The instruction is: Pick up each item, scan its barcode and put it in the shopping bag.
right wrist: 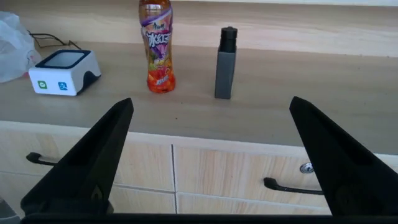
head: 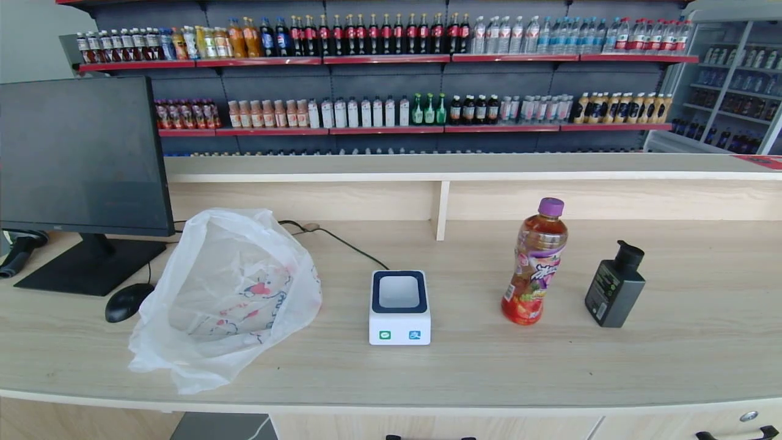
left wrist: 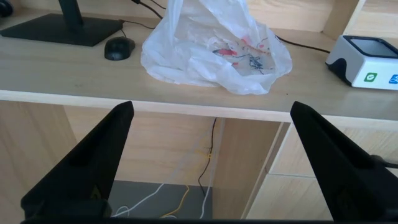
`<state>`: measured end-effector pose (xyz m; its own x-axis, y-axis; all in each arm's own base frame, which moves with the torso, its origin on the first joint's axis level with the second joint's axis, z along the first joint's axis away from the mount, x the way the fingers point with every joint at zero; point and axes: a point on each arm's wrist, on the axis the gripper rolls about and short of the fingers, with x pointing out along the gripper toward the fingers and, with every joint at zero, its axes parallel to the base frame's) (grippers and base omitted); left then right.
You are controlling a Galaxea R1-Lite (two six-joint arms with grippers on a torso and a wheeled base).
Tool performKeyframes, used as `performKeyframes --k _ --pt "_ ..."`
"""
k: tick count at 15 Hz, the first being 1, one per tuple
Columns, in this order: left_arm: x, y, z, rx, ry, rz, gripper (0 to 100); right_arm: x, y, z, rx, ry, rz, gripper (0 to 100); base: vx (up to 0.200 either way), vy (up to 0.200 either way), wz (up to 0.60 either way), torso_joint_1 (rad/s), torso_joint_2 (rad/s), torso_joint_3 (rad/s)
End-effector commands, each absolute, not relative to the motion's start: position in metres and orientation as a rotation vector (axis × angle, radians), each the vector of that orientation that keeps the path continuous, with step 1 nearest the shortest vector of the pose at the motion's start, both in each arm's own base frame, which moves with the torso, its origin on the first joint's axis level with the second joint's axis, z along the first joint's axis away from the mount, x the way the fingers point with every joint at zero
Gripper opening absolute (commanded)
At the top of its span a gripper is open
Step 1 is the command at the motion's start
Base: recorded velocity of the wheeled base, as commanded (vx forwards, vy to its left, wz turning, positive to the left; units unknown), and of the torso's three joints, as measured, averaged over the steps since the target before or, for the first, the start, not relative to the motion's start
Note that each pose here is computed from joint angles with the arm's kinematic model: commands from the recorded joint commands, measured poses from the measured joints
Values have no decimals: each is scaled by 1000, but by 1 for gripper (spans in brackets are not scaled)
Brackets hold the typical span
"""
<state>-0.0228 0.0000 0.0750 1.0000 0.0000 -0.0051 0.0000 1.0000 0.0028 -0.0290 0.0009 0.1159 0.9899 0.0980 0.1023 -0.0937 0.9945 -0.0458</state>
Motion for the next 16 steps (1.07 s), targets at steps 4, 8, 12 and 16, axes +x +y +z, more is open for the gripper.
performKeyframes --k 4,8,12,16 --pt "-23 0 75 2 5 0 100 37 7 191 -54 -163 216 100 0 0 0 0 0 0" --pt "-23 0 75 2 5 0 100 103 15 209 -52 -261 215 100 0 0 0 0 0 0" --pt "-23 0 75 2 5 2 100 136 20 213 -57 -331 213 100 0 0 0 0 0 0" --pt "-23 0 75 2 5 2 100 150 22 205 -55 -311 213 100 0 0 0 0 0 0"
